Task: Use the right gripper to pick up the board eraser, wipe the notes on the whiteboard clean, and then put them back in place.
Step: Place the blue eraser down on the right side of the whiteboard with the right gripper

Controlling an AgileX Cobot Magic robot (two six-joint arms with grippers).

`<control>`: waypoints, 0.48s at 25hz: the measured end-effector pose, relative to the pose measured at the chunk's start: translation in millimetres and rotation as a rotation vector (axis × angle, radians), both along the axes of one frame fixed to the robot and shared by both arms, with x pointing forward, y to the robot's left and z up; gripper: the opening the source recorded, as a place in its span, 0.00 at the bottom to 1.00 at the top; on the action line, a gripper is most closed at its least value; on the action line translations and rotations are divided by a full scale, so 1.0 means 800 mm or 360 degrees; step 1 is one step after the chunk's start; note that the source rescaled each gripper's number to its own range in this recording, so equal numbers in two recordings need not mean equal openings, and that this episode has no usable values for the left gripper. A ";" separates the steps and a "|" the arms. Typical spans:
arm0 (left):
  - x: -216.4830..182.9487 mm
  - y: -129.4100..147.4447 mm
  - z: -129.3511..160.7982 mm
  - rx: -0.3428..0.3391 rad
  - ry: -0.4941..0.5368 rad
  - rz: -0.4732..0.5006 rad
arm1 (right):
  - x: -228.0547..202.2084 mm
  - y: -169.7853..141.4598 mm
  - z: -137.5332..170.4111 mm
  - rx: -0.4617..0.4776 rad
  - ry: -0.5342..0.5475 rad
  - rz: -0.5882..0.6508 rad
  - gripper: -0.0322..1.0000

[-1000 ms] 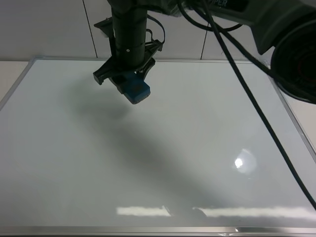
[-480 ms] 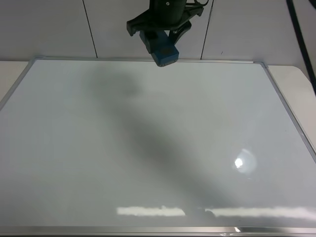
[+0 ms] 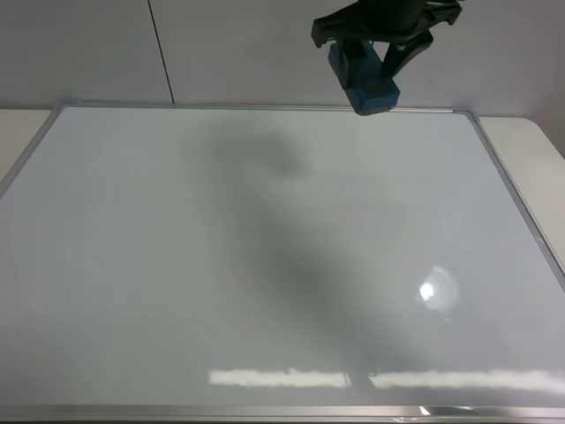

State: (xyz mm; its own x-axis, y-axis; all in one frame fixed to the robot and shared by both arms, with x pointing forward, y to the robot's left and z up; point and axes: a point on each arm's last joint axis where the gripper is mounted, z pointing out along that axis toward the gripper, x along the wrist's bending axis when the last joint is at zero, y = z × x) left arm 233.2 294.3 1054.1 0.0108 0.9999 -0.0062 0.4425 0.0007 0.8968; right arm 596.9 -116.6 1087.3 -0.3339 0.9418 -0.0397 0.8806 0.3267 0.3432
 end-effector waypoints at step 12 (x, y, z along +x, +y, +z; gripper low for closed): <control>0.000 0.000 0.000 0.0000 0.0000 0.0000 | -0.072 -0.118 -0.050 0.0120 0.0017 -0.0425 0.04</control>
State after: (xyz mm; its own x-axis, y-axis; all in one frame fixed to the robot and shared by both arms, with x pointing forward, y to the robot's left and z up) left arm 233.2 294.3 1054.1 0.0108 0.9999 -0.0062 0.4425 0.0007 0.8968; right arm 539.1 -210.9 1047.0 -0.0733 0.9967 0.0362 0.9359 0.0562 0.3479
